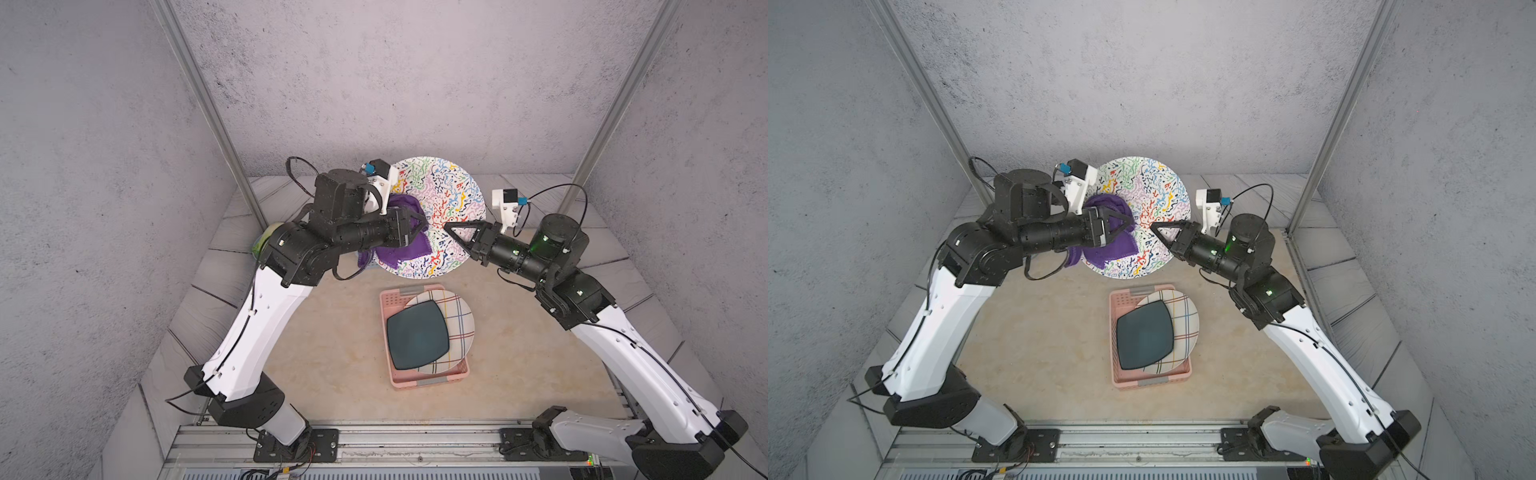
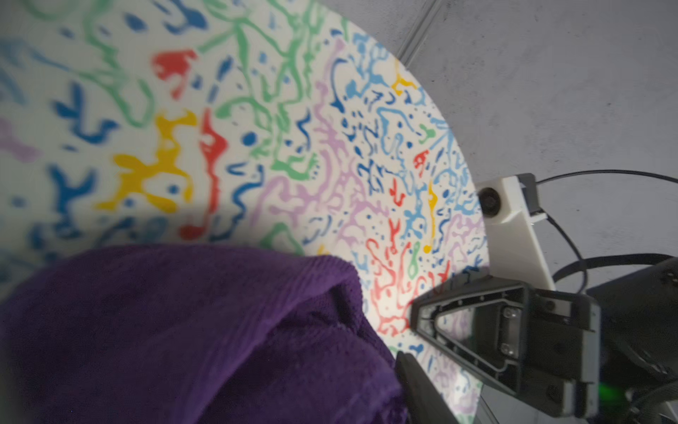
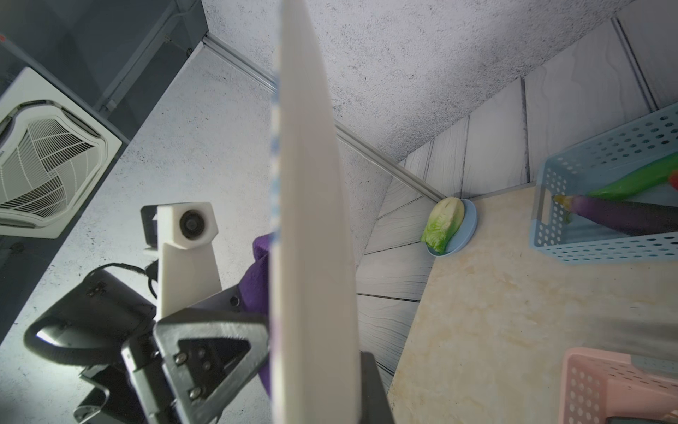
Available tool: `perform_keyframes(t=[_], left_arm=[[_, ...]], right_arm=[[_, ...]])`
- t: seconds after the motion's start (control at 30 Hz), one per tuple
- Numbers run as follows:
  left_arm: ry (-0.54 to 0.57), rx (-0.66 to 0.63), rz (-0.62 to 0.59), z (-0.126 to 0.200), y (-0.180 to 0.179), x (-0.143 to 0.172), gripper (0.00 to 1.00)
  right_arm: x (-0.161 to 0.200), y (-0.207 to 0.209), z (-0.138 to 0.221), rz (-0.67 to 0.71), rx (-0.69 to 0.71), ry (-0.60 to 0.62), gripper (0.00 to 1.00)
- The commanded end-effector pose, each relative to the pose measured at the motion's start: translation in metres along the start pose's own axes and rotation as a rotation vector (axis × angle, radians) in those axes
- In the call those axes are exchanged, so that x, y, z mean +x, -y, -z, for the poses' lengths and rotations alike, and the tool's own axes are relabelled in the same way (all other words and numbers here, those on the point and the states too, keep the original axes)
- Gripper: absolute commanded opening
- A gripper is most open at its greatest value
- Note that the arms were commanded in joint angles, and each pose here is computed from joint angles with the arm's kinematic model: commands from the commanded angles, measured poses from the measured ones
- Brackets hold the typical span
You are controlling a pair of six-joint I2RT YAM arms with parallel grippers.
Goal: Wipe the wet plate dry
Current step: Wipe the plate with towel.
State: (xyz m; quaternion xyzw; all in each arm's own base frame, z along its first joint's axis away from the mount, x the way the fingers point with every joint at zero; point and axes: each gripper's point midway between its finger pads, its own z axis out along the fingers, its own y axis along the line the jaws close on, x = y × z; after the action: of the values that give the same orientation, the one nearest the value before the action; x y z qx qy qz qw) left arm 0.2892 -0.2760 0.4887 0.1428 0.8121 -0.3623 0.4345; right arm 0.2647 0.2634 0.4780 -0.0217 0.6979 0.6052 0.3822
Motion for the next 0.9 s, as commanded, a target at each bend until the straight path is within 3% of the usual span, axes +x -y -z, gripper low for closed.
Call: perform_keyframes(t=[0.0, 0.13, 0.23, 0.3, 0.43, 0.5, 0.6, 0.7, 0.87], left_arm=[[-0.099, -0.187, -0.073, 0.006, -0.044, 0.023, 0.0], [-0.16, -0.005, -0.036, -0.021, -0.011, 0.038, 0.0], [-0.165, 0.127, -0.062, -0.039, 0.034, 0.043, 0.0], [-0.147, 0.149, -0.052, -0.044, 0.045, 0.034, 0.0], [-0.029, 0.007, -0.032, -0.041, 0.016, -0.006, 0.0], [-0.005, 0.002, -0.056, -0.042, 0.014, -0.016, 0.0], [-0.072, 0.064, -0.077, -0.058, 0.029, 0.002, 0.0], [-0.141, 0.006, -0.091, -0.072, 0.026, 0.03, 0.0], [-0.077, -0.294, 0.069, -0.045, -0.058, 0.018, 0.0]], right_arm=[[0.01, -0.072, 0.034, 0.19, -0.204, -0.001, 0.0], [0.031, -0.074, 0.027, 0.215, -0.217, -0.077, 0.0], [0.017, -0.078, 0.025, 0.251, -0.205, -0.012, 0.0], [0.009, -0.082, 0.023, 0.292, -0.186, 0.01, 0.0], [0.022, -0.081, 0.013, 0.258, -0.225, -0.063, 0.0], [0.036, -0.081, 0.008, 0.23, -0.263, -0.096, 0.0], [0.037, -0.088, 0.006, 0.242, -0.283, -0.086, 0.0], [0.017, -0.092, 0.01, 0.281, -0.228, 0.003, 0.0], [-0.007, -0.081, 0.024, 0.261, -0.145, 0.119, 0.0]])
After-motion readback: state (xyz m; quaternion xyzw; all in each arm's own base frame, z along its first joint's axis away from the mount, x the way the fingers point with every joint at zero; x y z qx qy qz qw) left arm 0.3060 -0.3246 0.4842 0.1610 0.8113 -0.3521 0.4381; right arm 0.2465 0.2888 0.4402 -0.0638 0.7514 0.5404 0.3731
